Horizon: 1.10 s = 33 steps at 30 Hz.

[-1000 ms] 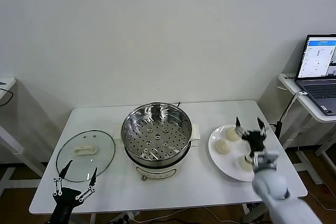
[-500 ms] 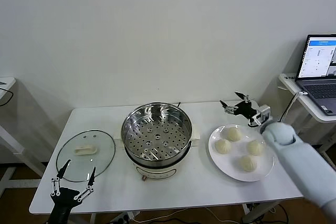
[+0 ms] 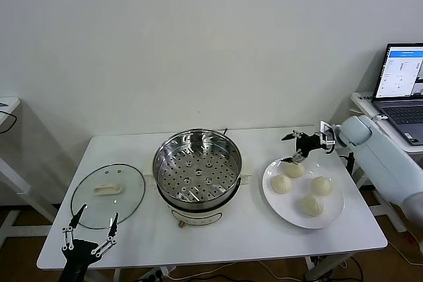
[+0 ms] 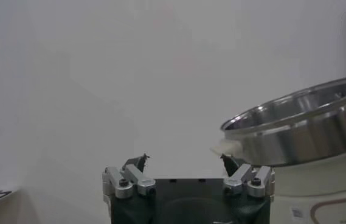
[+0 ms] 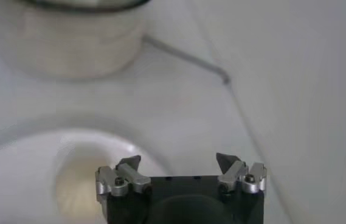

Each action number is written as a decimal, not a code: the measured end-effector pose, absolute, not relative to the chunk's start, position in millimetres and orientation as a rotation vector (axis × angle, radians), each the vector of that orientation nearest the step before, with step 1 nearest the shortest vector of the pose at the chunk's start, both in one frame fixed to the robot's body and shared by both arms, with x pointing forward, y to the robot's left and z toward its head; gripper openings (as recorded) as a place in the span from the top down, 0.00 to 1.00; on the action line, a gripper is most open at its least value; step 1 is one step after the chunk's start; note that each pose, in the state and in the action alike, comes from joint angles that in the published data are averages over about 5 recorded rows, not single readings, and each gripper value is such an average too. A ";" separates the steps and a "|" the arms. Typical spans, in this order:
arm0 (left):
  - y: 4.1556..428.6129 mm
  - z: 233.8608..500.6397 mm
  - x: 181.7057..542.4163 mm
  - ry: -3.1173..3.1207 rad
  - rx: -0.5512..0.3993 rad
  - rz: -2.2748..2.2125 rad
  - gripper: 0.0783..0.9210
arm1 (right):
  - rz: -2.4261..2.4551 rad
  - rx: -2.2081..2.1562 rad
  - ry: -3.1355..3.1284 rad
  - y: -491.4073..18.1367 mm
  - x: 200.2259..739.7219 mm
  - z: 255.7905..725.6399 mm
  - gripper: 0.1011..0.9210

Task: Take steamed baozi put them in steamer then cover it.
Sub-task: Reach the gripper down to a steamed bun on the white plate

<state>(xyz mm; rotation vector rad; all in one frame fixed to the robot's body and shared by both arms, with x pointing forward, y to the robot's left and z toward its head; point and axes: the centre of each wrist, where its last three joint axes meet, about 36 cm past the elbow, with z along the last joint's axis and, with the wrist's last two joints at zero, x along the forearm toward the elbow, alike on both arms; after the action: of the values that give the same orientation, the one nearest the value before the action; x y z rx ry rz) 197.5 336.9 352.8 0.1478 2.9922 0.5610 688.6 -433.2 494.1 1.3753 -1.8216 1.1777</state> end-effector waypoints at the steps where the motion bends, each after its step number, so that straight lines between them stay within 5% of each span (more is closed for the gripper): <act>1: 337.2 352.2 197.3 2.994 0.147 0.561 0.12 | 1.199 1.382 -1.774 -431.3 691.6 494.1 0.12; 26: 337.4 340.4 194.7 3.015 0.126 0.545 0.12 | 1.429 1.362 -1.332 -390.5 722.1 468.6 0.13; 33: 338.1 340.4 194.6 3.012 0.122 0.547 0.12 | 1.453 1.351 -1.317 -386.5 723.9 467.1 0.26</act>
<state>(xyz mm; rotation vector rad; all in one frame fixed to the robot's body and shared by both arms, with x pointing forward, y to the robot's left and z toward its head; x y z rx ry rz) 194.6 338.1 340.4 0.1225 3.0120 0.5468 723.9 -386.5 467.1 1.3509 -1.3174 1.4535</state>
